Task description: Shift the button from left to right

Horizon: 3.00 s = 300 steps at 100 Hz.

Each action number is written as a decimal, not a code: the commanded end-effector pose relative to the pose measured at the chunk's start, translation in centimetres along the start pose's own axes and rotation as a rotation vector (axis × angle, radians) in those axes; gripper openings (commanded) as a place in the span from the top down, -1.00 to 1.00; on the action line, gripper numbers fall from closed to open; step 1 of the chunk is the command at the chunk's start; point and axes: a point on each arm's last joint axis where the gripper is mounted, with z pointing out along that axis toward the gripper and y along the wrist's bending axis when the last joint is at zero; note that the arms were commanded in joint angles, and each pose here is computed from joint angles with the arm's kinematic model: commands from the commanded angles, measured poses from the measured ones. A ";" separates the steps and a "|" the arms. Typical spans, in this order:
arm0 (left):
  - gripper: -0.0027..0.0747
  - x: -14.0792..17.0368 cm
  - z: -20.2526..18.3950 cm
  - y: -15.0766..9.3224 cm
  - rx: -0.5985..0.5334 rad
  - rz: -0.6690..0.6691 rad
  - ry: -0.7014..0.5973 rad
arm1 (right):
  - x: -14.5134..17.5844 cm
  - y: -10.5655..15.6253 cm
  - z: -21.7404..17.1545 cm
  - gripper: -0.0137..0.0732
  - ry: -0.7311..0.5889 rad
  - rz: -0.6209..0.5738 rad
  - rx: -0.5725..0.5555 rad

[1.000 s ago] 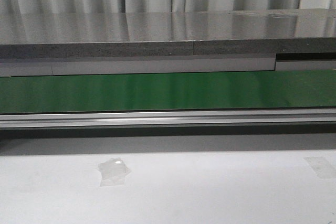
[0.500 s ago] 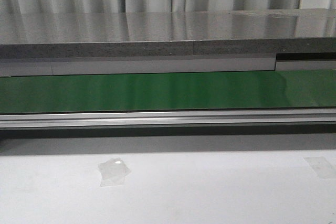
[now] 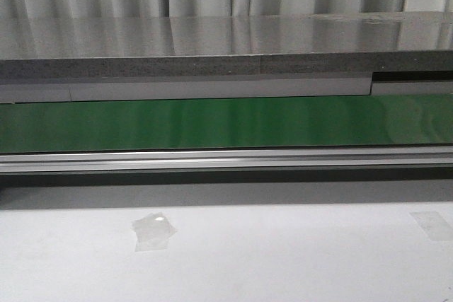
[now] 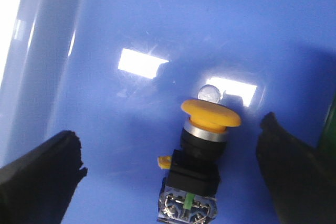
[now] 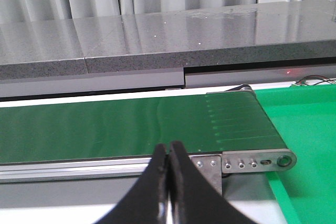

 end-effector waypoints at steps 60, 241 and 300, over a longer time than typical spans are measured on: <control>-0.72 -1.0 0.6 0.0 0.016 -0.016 -0.044 | -1.4 0.1 -0.3 0.84 -0.114 -0.010 -0.010; 0.80 -0.9 -8.6 -0.7 0.097 0.074 -0.206 | -1.4 0.1 -0.3 0.84 -0.114 -0.010 -0.010; 0.79 0.2 -7.3 -7.7 0.205 0.326 -0.102 | -1.4 0.1 -0.3 0.84 -0.114 -0.010 -0.010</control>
